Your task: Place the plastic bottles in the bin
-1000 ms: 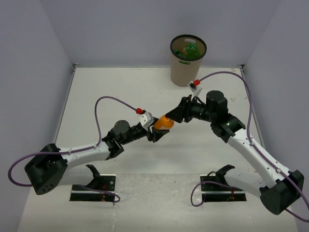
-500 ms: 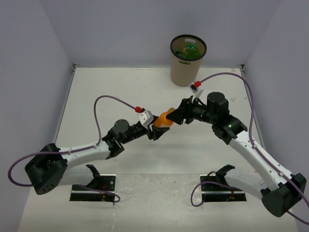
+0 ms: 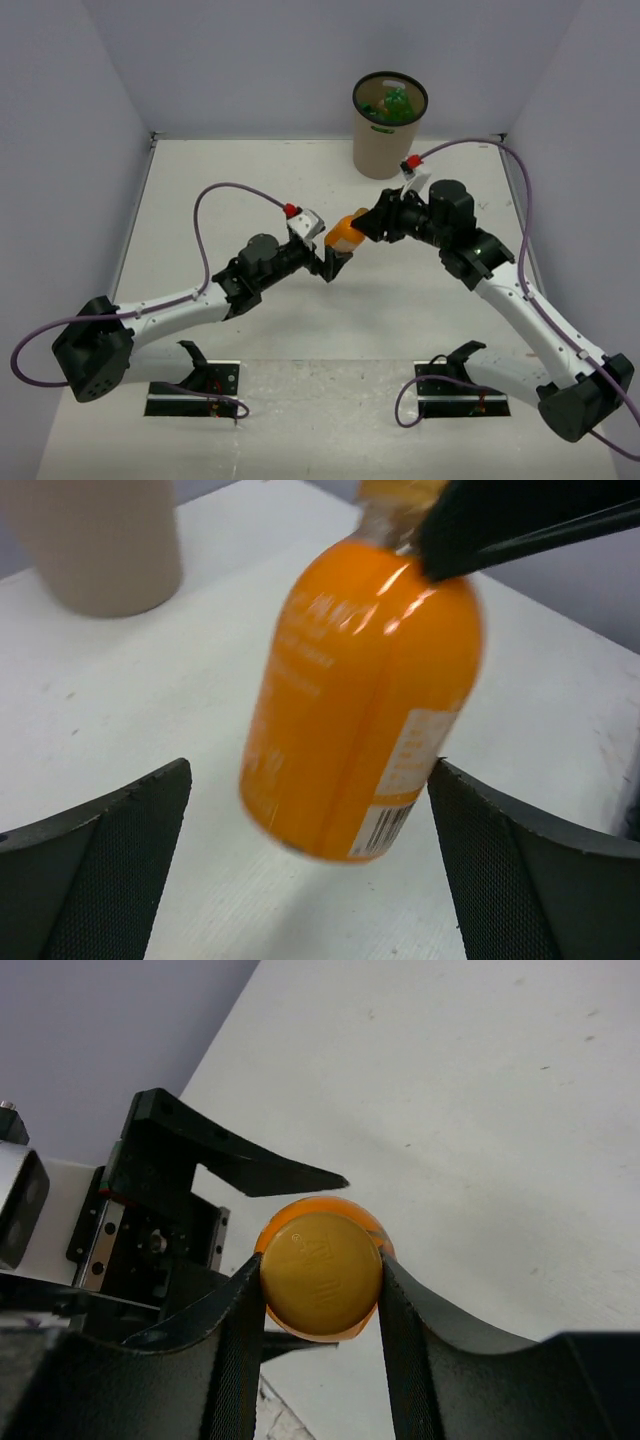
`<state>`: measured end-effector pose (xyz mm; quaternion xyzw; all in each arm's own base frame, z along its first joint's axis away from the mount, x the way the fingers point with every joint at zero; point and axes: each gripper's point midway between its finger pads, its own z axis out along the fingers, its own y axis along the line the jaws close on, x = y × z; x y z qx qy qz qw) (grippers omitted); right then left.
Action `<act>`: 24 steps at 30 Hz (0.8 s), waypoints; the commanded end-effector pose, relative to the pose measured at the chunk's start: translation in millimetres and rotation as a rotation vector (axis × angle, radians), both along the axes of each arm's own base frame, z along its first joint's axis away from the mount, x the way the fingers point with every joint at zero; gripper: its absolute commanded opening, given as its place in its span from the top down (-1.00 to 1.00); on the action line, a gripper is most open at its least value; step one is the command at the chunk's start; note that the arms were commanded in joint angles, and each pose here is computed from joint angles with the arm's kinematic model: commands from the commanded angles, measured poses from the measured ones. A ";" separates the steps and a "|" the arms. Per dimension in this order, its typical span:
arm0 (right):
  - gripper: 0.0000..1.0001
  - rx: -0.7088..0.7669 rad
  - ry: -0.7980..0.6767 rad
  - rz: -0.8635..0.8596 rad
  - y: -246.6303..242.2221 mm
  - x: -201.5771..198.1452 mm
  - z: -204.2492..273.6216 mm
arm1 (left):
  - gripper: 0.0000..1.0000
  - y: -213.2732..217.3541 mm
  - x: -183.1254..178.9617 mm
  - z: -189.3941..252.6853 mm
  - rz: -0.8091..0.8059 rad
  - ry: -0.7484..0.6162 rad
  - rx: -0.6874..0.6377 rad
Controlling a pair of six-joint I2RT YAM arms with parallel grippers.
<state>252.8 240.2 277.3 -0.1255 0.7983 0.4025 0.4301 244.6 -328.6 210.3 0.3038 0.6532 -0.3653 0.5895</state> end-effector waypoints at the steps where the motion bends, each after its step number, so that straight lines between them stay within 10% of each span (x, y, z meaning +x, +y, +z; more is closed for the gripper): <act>1: 1.00 -0.056 -0.197 -0.242 -35.4 45.8 65.0 | -1.00 52.8 50.1 3.5 0.434 0.110 0.081; 9: 1.00 -0.218 -0.300 -0.655 -114.9 178.5 132.2 | -1.00 173.1 32.0 -33.2 0.977 0.353 0.452; 16: 1.00 -0.276 -0.428 -0.626 -98.0 280.4 176.6 | -1.00 184.0 9.7 -19.0 0.911 0.410 0.571; 24: 1.00 -0.308 -0.461 -0.604 -77.0 375.3 106.4 | -1.00 197.4 -10.9 -23.8 0.811 0.371 0.568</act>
